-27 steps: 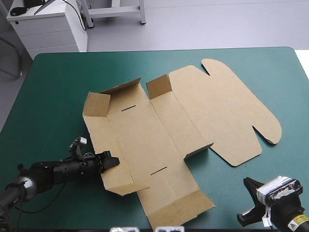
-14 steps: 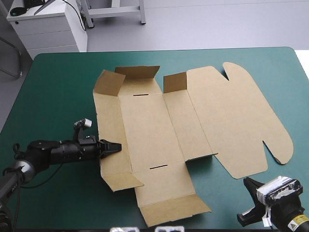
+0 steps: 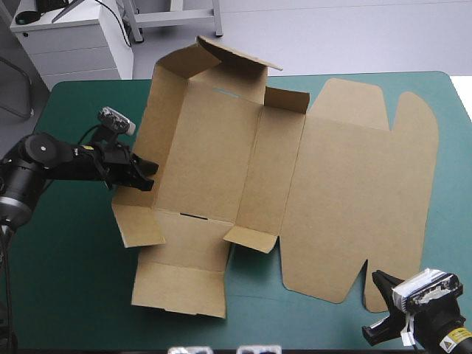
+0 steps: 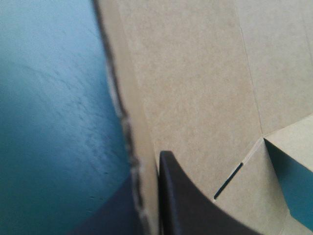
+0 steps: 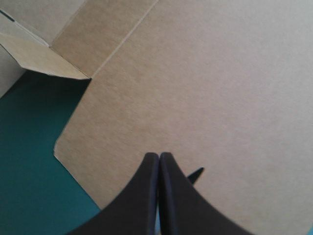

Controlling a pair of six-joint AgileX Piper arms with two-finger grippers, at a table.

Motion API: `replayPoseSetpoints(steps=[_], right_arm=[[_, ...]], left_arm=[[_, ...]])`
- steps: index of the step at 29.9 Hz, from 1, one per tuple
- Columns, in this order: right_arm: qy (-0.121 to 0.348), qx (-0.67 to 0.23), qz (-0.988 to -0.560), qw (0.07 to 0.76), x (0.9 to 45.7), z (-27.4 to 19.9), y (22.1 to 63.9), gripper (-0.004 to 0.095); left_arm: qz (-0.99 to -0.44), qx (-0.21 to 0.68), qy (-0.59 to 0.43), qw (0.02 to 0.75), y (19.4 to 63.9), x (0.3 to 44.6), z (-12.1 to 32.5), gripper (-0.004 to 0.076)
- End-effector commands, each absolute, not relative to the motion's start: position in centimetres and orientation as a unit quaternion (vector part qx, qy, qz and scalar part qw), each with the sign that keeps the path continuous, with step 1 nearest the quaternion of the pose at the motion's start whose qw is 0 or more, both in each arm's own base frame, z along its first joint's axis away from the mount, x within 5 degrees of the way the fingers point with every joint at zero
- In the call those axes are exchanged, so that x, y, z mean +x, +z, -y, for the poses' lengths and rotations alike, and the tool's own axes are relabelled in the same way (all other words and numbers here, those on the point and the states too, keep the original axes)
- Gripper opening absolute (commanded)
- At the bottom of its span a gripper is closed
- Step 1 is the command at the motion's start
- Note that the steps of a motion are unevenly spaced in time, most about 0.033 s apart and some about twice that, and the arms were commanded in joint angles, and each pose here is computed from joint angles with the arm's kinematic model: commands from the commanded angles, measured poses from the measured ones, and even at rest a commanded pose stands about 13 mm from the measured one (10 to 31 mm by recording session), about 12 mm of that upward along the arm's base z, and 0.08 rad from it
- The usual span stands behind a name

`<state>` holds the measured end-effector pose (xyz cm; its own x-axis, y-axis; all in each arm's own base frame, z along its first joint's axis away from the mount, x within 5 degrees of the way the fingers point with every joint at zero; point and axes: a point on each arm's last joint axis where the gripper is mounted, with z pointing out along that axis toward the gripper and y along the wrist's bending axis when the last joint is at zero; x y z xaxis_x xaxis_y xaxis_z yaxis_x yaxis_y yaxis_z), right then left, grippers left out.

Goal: Fold the box

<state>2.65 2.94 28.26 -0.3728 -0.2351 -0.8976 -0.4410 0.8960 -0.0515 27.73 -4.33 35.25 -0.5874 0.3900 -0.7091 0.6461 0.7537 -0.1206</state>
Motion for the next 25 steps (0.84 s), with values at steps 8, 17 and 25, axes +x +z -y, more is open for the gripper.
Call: replayPoseSetpoints(steps=[8, 17, 25], right_arm=[[0.102, -0.195, -0.803, 0.554, 2.9, -2.9, 29.5, -0.0019], [0.109, -0.187, -0.804, 0.553, 2.9, -3.0, 29.6, -0.0019], [0.115, -0.178, -0.806, 0.552, 2.9, -3.0, 29.6, -0.0019]], left_arm=[[-0.796, 0.426, -0.055, 0.425, 42.8, 26.9, 6.3, 0.0011], [-0.68, 0.547, 0.052, 0.486, 43.5, 26.3, 13.8, 0.0011], [-0.594, 0.645, 0.196, 0.438, 40.8, 26.4, 20.0, 0.0008]])
